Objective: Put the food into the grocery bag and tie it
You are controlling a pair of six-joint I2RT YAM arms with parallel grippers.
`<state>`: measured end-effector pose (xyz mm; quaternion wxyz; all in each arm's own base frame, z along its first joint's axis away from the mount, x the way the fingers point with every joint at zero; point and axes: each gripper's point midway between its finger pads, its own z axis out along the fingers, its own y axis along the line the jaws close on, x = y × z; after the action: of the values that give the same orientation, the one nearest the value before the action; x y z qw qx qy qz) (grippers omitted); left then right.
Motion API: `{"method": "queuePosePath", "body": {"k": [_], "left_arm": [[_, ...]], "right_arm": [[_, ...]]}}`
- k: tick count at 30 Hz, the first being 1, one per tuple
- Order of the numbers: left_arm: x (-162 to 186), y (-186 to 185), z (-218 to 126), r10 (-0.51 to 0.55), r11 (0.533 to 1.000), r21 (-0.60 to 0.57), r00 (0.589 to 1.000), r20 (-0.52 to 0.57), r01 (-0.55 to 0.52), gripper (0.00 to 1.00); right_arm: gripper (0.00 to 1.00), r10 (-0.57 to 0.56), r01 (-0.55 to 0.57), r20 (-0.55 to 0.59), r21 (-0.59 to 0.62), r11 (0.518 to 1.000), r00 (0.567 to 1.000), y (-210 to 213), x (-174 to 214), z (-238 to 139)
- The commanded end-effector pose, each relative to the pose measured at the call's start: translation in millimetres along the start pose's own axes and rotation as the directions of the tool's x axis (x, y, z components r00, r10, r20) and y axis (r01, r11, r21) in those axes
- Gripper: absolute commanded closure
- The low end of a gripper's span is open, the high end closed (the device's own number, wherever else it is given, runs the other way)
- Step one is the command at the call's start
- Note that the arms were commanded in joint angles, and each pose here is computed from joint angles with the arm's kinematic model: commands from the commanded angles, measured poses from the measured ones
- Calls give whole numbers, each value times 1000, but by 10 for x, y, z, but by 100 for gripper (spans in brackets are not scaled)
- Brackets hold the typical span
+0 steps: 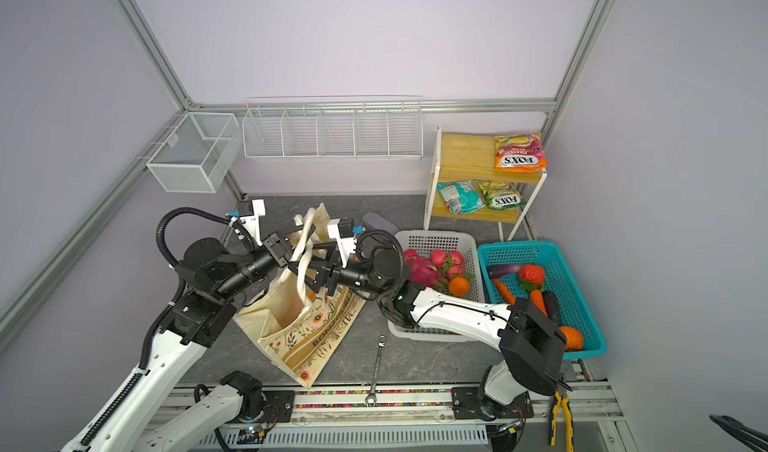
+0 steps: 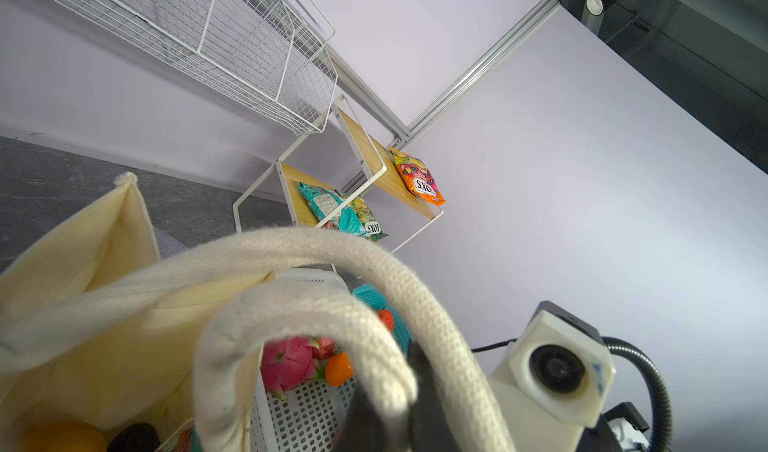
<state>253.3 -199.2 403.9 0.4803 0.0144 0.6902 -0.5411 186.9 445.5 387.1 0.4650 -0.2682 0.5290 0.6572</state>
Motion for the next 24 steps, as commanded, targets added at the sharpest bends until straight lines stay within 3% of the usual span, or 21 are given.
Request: {"method": "queuePosePath", "body": {"k": [1, 4, 10, 13, 24], "left_arm": [[284, 337, 32, -27, 994, -104, 996, -90, 17, 100], [281, 333, 28, -21, 994, -105, 996, -90, 12, 100], [236, 286, 22, -7, 995, -100, 996, -84, -2, 100], [194, 239, 28, 7, 995, -95, 997, -82, -14, 100], [-60, 1, 47, 63, 995, -73, 996, -60, -67, 100]], "right_arm": [[54, -81, 107, 205, -120, 987, 975, 538, -684, -74], [70, -83, 108, 197, -122, 987, 977, 533, -662, -80], [88, -107, 122, 155, -87, 989, 982, 466, -553, -115], [93, -128, 135, 113, -54, 989, 985, 395, -449, -144], [93, -162, 171, -85, 122, 978, 983, -67, -21, -365]]}}
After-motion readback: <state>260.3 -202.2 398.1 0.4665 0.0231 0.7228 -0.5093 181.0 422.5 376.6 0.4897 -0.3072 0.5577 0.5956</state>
